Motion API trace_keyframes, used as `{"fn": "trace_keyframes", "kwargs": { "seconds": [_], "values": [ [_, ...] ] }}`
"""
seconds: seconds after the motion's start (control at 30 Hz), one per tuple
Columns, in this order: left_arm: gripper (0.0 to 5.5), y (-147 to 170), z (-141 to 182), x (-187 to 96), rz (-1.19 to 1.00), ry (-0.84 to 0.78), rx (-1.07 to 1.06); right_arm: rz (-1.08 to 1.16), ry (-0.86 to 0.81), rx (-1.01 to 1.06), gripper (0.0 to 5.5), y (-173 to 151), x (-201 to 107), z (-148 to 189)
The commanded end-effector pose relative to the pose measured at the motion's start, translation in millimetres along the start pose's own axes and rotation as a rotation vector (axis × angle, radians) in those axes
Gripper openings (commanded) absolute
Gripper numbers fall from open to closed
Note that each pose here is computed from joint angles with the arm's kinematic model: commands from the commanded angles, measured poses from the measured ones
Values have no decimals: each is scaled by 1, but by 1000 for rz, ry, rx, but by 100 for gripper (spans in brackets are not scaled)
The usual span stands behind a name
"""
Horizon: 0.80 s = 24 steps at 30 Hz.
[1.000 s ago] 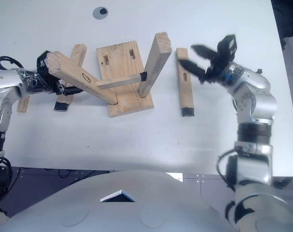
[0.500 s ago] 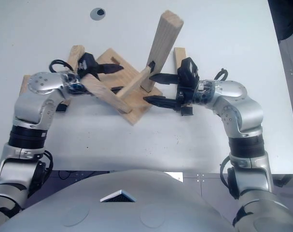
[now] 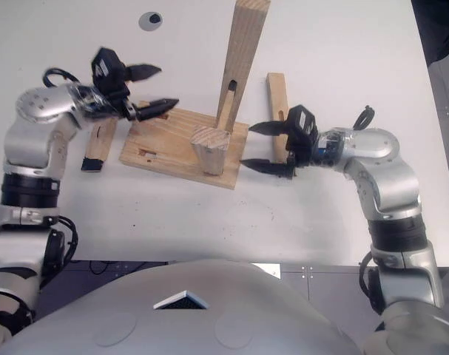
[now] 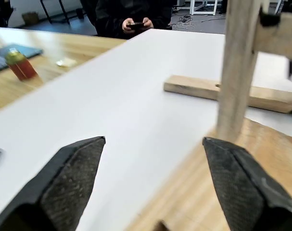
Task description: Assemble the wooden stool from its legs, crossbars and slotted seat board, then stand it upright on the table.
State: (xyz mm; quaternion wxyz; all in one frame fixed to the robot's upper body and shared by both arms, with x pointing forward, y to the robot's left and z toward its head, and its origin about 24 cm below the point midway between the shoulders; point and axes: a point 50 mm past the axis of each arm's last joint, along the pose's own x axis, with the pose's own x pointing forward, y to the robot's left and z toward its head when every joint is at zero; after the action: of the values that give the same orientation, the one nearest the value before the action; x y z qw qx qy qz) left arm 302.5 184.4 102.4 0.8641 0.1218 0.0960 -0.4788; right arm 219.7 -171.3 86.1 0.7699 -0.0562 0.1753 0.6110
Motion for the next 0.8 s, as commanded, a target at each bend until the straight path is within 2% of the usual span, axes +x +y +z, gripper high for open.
{"fn": "trace_keyframes", "kwargs": {
  "seconds": [0.03,0.1,0.17,0.27,0.33,0.43,0.5,0.63,0.8],
  "values": [
    [372,38,3,-6,89,77,75,96,99,115,376,35,9,-11],
    [372,52,-9,0,143,161,117,151,51,334,376,48,21,-7],
    [372,60,-16,3,193,234,277,195,41,551,376,52,32,-4],
    [372,64,-14,6,195,233,404,222,138,638,376,69,42,-11],
    [372,61,-22,9,133,288,451,178,233,625,376,80,55,-21],
    [372,49,-37,10,18,337,514,30,341,554,376,72,70,-35],
    [372,36,-53,5,-72,357,547,-47,357,479,376,62,74,-37],
    [372,17,-97,-17,-149,498,524,-114,337,365,376,47,77,-27],
    [372,5,-104,-27,-151,428,432,-311,353,229,376,15,77,-20]
  ]
}}
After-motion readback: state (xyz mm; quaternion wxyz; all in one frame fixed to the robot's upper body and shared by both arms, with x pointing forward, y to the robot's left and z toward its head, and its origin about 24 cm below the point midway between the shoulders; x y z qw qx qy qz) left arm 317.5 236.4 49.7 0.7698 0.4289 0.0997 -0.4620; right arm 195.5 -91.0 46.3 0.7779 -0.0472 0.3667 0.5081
